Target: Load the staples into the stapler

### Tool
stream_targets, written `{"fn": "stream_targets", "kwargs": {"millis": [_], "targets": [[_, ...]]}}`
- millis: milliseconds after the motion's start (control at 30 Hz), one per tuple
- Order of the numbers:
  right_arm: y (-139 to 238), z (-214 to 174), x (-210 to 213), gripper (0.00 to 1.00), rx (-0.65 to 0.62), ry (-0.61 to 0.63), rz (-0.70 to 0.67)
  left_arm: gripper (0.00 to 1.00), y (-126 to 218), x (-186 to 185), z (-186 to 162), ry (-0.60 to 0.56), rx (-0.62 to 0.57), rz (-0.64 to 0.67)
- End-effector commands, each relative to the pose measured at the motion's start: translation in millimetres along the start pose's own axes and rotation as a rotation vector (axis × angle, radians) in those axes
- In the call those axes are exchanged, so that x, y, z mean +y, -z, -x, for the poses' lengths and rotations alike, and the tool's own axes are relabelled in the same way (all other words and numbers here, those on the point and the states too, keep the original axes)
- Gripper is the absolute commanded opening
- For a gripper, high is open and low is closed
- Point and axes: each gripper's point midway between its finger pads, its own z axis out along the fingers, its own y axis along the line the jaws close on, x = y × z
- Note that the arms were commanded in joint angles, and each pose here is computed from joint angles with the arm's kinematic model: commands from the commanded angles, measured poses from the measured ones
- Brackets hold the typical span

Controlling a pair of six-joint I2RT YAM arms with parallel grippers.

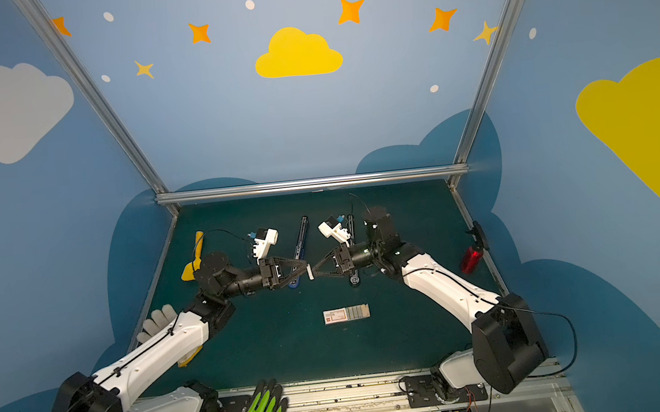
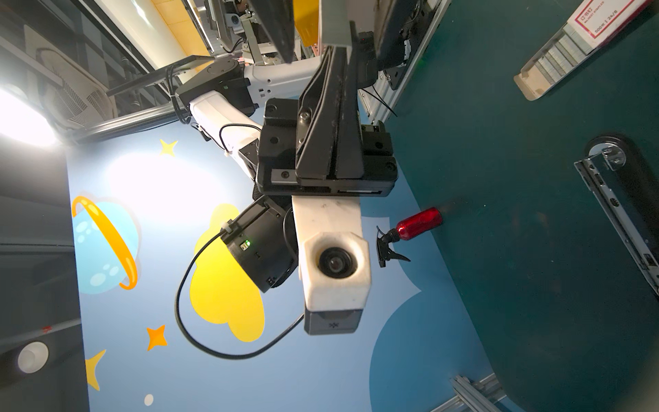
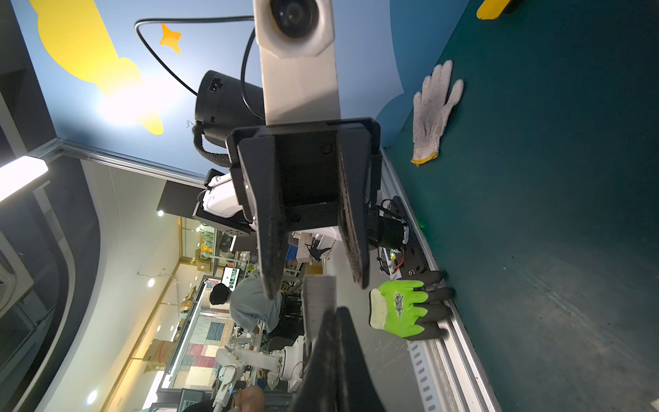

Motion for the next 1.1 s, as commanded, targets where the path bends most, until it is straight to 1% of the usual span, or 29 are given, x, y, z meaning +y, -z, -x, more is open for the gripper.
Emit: {"fn": "stream_targets", "kwargs": {"millis": [0,167,300,433,533,600,667,767,1067], "targets": [[-1.4,-3.5,2.7,0.00,0.017,0.011,0.027,0.33,-2.7,-17.4,3.5,-0.053,0.008,-0.043],[-2.0,-5.0,0.6,0.00,0.019,0.005,0.028,0.31,-3.2,-19.8,2.3,-0.058,0.012,-0.048],[-2.1,-5.9,-0.6,0.00,0.020,0.001,0.027,0.26,-3.7,-19.4,2.6,-0.057,0.011,-0.049],[-2.0,-6.7,-1.4,0.00,0.021,-0.002,0.028,0.24,-3.8,-19.2,3.1,-0.056,0.005,-0.049],[-2.1,-7.4,-1.4,0.00,0.022,-0.002,0.028,0.20,-3.9,-19.4,2.9,-0.055,0.006,-0.049],[-1.9,-7.6,-1.0,0.00,0.022,-0.001,0.029,0.21,-3.9,-18.4,2.4,-0.052,0.008,-0.046],[-2.0,-7.8,-0.3,0.00,0.022,0.000,0.029,0.26,-4.1,-16.2,2.4,-0.048,0.009,-0.039],[-1.9,-8.2,1.0,0.00,0.021,0.003,0.031,0.28,-4.7,-15.3,2.2,-0.049,0.010,-0.035],[-1.9,-7.4,1.8,0.00,0.017,0.007,0.037,0.21,-7.9,-13.2,-2.4,-0.053,0.029,-0.018]]}}
